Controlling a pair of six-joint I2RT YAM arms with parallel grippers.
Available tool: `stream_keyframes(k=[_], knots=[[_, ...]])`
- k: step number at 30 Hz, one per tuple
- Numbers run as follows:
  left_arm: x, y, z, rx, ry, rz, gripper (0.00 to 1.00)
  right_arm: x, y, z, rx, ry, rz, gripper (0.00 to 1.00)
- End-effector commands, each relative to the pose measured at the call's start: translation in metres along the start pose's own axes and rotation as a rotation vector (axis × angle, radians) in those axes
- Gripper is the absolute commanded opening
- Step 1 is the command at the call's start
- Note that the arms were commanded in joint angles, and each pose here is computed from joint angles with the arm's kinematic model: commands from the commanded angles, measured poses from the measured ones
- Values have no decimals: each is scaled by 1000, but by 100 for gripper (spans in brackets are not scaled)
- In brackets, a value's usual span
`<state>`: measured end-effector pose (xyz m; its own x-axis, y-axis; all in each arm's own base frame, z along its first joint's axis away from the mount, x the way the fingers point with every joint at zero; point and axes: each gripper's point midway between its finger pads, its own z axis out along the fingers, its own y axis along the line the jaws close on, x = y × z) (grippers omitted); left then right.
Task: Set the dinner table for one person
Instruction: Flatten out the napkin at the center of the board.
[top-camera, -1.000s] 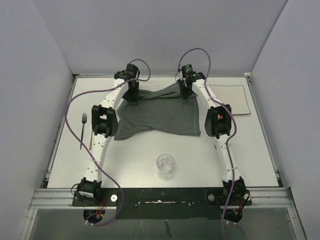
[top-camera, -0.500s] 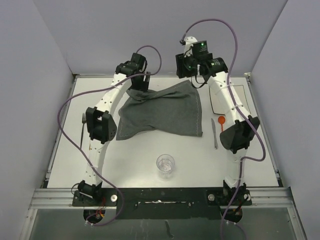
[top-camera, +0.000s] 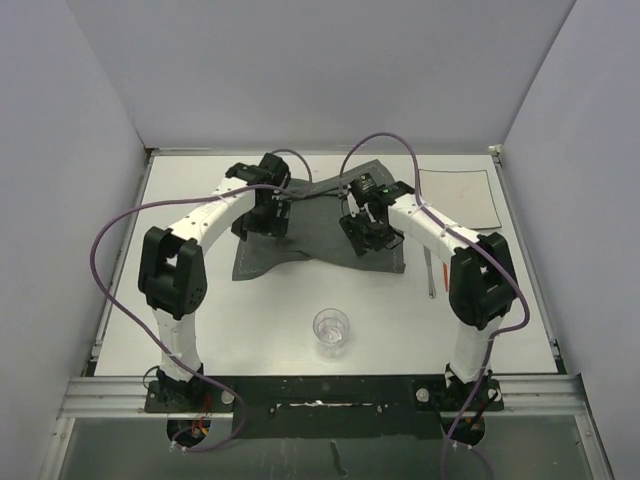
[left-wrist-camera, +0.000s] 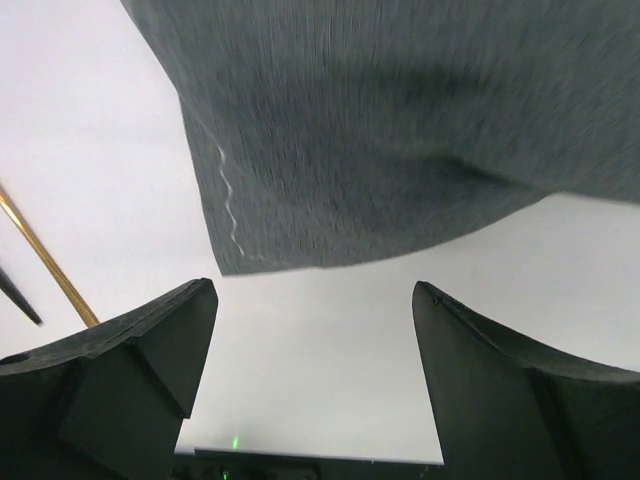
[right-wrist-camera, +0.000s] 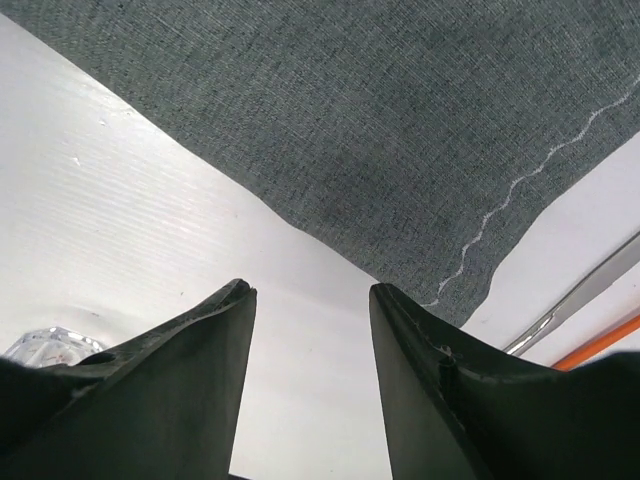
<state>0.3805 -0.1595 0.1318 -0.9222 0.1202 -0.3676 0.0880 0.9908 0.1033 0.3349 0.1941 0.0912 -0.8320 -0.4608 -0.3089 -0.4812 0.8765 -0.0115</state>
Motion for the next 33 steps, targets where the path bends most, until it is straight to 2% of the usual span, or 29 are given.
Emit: stream_keyframes(k=[1, 17, 25, 27, 33], knots=[[25, -12, 12, 72, 64, -71, 79, -26, -2, -38, 35, -178, 9, 50], [67, -35, 63, 124, 197, -77, 79, 11, 4, -6, 63, -91, -10, 50], [86, -37, 82, 119, 267, -68, 76, 4, -1, 27, 111, -37, 27, 48], [90, -37, 83, 117, 278, -69, 68, -5, -4, 34, 131, -33, 35, 48], [88, -32, 61, 119, 303, -37, 18, -45, -23, 53, 181, -51, 93, 47]])
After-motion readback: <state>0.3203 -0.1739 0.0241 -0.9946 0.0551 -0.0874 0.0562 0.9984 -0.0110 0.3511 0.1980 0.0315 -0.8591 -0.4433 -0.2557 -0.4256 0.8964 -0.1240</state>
